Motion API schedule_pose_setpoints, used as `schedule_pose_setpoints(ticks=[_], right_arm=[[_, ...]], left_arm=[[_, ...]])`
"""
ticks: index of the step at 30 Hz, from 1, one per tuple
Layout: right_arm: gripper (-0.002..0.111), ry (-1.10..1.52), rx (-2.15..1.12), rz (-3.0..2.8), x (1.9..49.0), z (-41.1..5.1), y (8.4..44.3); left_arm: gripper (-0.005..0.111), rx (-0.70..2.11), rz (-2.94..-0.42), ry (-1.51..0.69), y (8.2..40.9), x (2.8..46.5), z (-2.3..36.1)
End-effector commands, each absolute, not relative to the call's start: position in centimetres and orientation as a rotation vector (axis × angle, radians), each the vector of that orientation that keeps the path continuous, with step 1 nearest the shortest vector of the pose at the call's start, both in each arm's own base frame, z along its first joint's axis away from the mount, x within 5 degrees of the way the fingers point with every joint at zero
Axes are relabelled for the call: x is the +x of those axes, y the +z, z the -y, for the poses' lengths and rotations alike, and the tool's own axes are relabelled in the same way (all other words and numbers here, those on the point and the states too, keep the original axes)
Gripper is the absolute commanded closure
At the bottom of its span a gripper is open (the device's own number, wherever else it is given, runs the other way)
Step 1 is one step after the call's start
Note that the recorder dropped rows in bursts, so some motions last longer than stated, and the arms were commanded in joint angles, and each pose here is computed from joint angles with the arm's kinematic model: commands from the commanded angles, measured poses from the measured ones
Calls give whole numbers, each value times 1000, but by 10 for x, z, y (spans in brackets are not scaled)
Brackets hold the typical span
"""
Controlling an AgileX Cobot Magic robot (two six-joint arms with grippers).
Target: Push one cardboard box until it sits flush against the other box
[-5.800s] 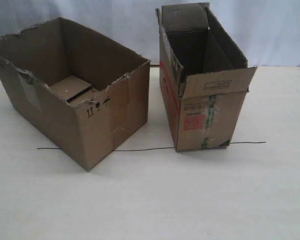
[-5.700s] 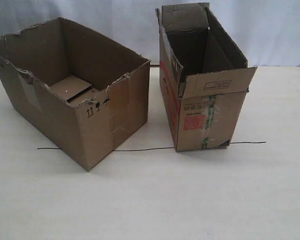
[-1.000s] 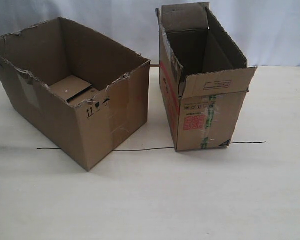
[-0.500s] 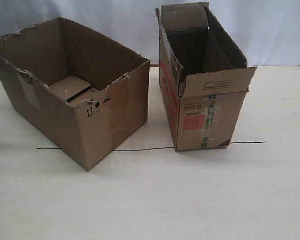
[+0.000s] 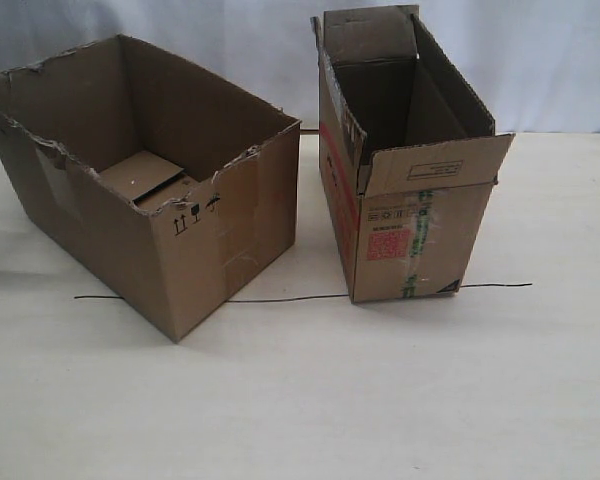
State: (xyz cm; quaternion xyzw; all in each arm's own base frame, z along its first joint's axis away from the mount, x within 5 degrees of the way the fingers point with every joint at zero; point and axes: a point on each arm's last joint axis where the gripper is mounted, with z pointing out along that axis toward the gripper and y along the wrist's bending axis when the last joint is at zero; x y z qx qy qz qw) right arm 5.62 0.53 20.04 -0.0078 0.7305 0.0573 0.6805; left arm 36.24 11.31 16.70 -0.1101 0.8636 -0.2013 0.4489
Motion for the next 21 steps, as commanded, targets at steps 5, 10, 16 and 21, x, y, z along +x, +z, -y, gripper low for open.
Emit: schedule_pose_setpoints(ticks=[5, 10, 16, 21], right_arm=[[103, 130, -13, -1644, 56, -5, 199], [103, 130, -13, -1644, 56, -5, 199], [103, 128, -16, -1644, 56, -5, 199], [103, 128, -16, -1644, 56, -5, 199]], left_arm=[[107, -223, -2099, -623, 150, 385, -115], [107, -200, -2081, -628, 147, 398, -120], [107, -180, -2061, -646, 146, 407, -123], [107, -175, -2057, -656, 143, 410, -124]])
